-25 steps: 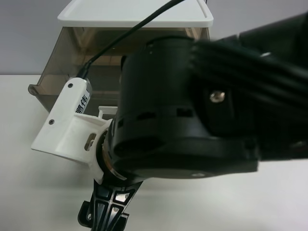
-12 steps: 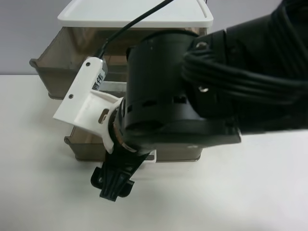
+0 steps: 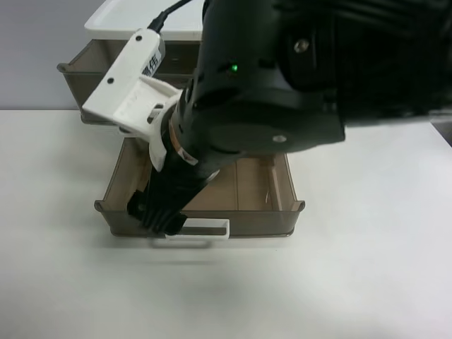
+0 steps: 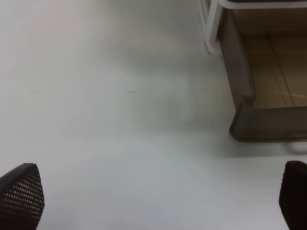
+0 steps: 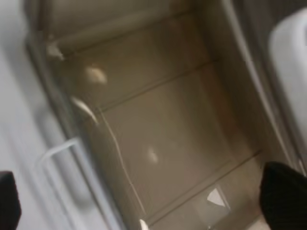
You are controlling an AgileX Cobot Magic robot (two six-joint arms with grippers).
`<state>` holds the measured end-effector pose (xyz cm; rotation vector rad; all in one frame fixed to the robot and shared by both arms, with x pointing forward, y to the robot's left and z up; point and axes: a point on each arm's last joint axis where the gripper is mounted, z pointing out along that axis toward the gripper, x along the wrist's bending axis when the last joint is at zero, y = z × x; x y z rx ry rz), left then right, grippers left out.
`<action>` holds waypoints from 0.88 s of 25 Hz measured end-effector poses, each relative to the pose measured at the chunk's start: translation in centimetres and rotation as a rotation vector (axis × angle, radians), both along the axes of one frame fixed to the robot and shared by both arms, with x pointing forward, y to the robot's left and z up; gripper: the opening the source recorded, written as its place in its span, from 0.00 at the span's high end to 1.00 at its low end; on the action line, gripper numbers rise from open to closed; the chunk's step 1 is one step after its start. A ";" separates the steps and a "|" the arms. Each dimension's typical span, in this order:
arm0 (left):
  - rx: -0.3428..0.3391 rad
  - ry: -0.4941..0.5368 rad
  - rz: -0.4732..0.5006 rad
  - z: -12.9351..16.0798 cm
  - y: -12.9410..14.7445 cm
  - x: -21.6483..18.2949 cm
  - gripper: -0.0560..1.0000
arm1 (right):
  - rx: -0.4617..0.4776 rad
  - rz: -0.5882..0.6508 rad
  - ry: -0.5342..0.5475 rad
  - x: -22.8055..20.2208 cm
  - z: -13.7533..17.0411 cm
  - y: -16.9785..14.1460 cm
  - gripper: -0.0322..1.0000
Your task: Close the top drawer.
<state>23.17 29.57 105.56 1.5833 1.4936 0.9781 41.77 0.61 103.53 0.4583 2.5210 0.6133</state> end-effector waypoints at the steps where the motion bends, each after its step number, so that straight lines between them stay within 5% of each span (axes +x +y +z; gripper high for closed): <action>1: 0.000 0.000 0.000 0.0 0.0 0.0 0.01 | 0.010 -0.011 -0.004 0.6 0.1 -0.2 0.02; 22: 0.000 0.000 0.000 0.0 0.0 0.0 0.01 | 0.228 -0.144 -0.060 9.1 0.2 -3.3 0.02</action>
